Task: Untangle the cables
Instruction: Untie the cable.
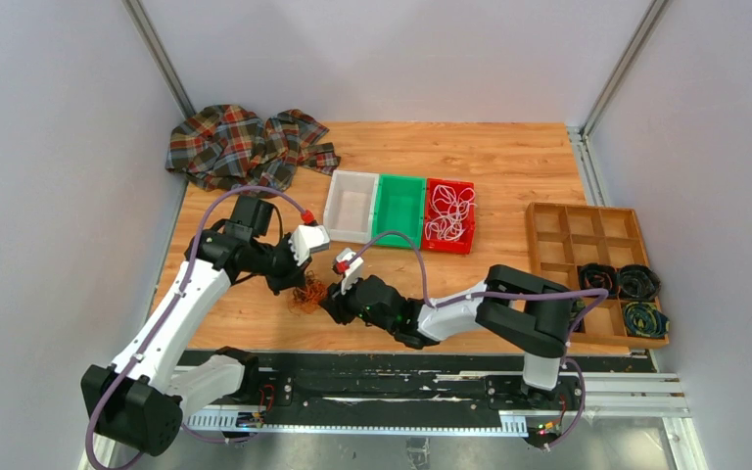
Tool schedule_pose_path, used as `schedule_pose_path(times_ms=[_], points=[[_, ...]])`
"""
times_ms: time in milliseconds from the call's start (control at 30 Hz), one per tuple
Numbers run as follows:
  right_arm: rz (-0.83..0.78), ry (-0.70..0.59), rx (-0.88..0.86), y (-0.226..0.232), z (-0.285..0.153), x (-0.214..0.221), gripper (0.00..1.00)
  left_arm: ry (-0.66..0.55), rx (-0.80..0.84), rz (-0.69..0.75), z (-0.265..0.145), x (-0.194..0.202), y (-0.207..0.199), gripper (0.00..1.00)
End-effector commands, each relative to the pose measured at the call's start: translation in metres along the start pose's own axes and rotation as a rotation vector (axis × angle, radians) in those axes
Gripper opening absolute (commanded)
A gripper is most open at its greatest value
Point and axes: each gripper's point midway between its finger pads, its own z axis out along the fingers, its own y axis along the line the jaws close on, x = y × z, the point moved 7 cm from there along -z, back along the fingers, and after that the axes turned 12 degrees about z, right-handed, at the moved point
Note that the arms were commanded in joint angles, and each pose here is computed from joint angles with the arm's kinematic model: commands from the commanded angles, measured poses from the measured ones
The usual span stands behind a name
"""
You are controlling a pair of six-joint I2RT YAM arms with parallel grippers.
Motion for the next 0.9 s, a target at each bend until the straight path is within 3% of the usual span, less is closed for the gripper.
schedule_pose_path(times_ms=[0,100,500,600,667,767,867], points=[[0.024,-0.049,-0.011,-0.003,0.005,-0.008,0.21,-0.012,-0.018,0.029,-0.009,-0.006,-0.001,0.01],[0.027,-0.066,0.031,-0.010,-0.002,-0.010,0.01,0.004,-0.043,0.046,-0.012,-0.005,0.001,0.01],[0.020,-0.130,0.225,-0.042,-0.048,-0.024,0.01,0.090,-0.167,0.123,-0.027,0.001,0.011,0.01],[-0.036,-0.111,0.118,-0.028,-0.037,-0.030,0.27,0.074,-0.162,0.134,-0.027,0.000,0.009,0.01],[-0.055,-0.097,0.041,-0.016,-0.028,-0.034,0.37,0.069,-0.158,0.136,-0.027,0.001,0.008,0.01],[-0.079,-0.099,-0.052,-0.002,-0.013,-0.039,0.46,0.081,-0.152,0.145,-0.025,0.005,0.006,0.01],[-0.136,-0.097,-0.143,0.008,0.004,-0.039,0.48,0.094,-0.150,0.155,-0.023,0.008,0.006,0.01]])
